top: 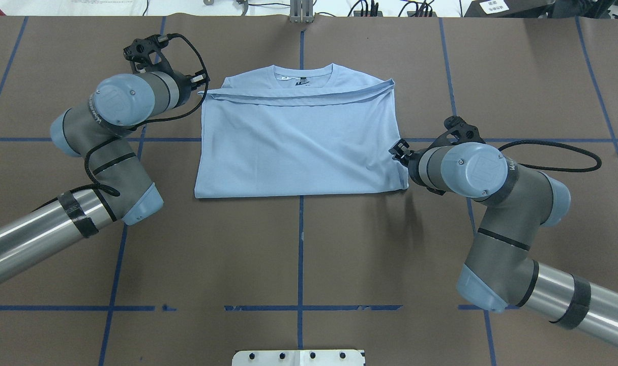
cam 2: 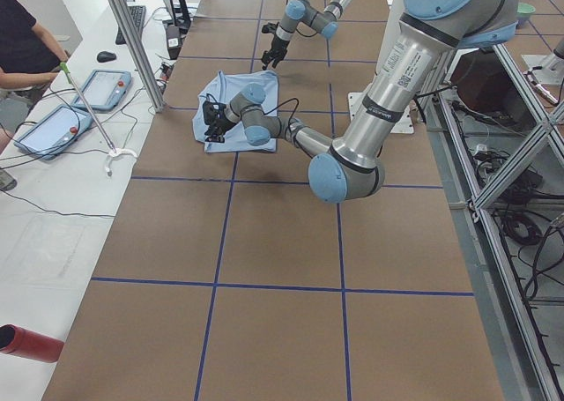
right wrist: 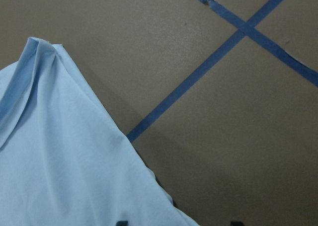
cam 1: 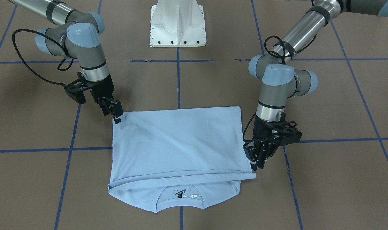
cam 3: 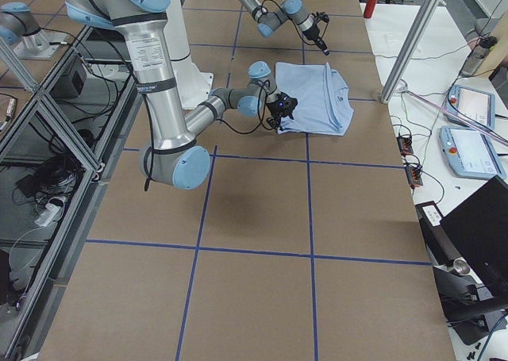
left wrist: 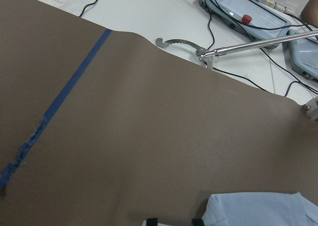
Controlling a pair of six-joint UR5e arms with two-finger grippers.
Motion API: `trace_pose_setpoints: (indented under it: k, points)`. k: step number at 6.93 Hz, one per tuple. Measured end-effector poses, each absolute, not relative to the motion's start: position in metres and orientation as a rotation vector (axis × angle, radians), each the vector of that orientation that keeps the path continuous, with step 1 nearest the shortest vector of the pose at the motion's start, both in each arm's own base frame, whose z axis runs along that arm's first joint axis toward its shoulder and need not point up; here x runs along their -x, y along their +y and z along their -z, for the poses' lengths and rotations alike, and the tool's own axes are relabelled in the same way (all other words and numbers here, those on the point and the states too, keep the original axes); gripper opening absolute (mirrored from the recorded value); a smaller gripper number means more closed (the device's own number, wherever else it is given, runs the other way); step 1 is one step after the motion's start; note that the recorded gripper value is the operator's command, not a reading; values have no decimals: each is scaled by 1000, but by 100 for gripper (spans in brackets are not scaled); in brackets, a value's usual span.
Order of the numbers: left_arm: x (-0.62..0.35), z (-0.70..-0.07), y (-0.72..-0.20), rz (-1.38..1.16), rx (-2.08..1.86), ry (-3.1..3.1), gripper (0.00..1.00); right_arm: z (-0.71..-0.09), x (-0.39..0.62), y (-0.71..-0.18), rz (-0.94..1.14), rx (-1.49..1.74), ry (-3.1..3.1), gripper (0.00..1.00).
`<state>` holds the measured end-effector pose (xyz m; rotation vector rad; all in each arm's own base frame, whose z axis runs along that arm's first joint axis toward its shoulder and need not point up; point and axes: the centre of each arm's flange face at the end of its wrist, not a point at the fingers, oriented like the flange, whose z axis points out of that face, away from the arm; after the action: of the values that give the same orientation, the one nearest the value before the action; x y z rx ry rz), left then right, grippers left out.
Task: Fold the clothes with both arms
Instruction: 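Release the hem at the collar and move the right gripper to the folded corner, then drag the folded shirt corner toward the robot with the right gripper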
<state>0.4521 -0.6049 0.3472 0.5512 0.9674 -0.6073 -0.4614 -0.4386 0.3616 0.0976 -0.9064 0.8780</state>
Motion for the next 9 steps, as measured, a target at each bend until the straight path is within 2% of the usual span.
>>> trace_pose_setpoints:
  k: [1,2,3,7,9]
  points:
    - [-453,-346,-604,609,-550,970,35,-367,472,-435,-873,-104,-892,75]
    - [-453,-345,-604,610,-549,972,35,-373,480,-429,-866,-103,-879,47]
    - [-453,-345,-603,610,-549,972,35,-376,485,-424,-861,-100,-873,0]
    - [-454,-342,-603,611,-549,977,35,-371,480,-416,-852,-93,-887,0]
    - [-453,-338,-601,611,-551,986,35,-364,438,-376,-835,-54,-932,0]
